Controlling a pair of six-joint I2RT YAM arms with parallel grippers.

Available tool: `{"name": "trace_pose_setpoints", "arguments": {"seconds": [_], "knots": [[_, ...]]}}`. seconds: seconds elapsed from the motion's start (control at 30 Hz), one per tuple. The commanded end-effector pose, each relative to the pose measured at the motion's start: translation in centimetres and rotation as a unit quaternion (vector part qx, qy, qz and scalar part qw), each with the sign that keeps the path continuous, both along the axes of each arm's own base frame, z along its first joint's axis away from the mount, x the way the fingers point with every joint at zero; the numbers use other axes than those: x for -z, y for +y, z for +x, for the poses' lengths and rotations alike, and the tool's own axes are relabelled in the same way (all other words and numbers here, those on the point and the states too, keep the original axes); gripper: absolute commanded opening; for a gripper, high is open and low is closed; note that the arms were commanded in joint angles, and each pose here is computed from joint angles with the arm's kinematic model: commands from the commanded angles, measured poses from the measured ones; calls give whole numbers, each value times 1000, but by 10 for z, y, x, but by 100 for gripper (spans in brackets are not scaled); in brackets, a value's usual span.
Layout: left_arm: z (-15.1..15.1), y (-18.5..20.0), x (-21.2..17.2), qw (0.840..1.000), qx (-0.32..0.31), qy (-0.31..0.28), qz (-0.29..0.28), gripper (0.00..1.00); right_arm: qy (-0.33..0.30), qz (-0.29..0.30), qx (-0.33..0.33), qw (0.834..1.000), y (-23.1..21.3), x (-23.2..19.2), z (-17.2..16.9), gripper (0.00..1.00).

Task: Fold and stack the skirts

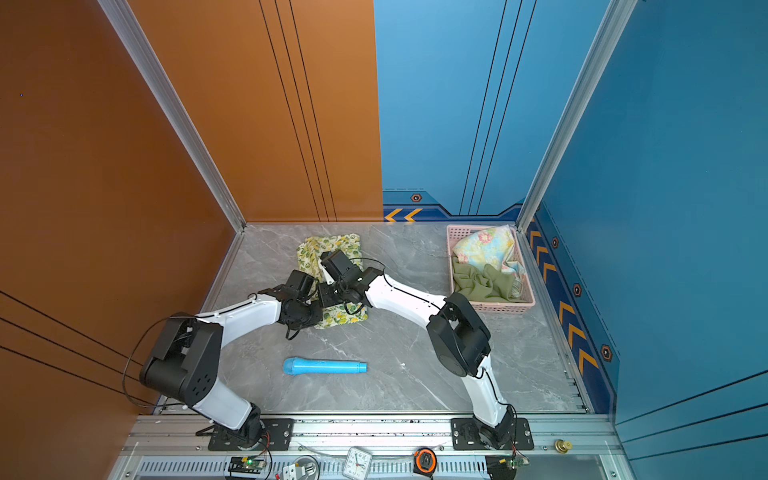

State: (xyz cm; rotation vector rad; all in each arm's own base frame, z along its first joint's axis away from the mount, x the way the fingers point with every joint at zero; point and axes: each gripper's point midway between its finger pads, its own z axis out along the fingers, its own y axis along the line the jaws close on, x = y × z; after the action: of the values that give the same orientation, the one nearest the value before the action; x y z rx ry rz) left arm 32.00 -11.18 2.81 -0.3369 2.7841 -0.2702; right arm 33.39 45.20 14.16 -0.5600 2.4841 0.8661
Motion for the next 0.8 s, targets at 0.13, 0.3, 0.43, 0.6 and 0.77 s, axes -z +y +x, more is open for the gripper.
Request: {"name": "trace_pose_setpoints", "arguments": {"seconds": [0.13, 0.3, 0.43, 0.6, 0.77], "knots": [[5, -5, -7, 1000, 4, -15, -3, 0, 21, 6, 130, 991, -93, -2, 56, 86], [11, -27, -12, 999, 32, -25, -7, 0, 15, -13, 239, 971, -176, -3, 93, 88], [19, -65, -18, 996, 76, -39, -23, 8, 7, -34, 306, 951, -233, -6, 105, 88], [23, -150, -28, 979, 183, -42, -77, 45, -8, -40, 343, 938, -277, -21, 108, 89], [4, -206, -43, 954, 279, -42, -104, 66, -15, -60, 336, 940, -283, -23, 105, 89]]}}
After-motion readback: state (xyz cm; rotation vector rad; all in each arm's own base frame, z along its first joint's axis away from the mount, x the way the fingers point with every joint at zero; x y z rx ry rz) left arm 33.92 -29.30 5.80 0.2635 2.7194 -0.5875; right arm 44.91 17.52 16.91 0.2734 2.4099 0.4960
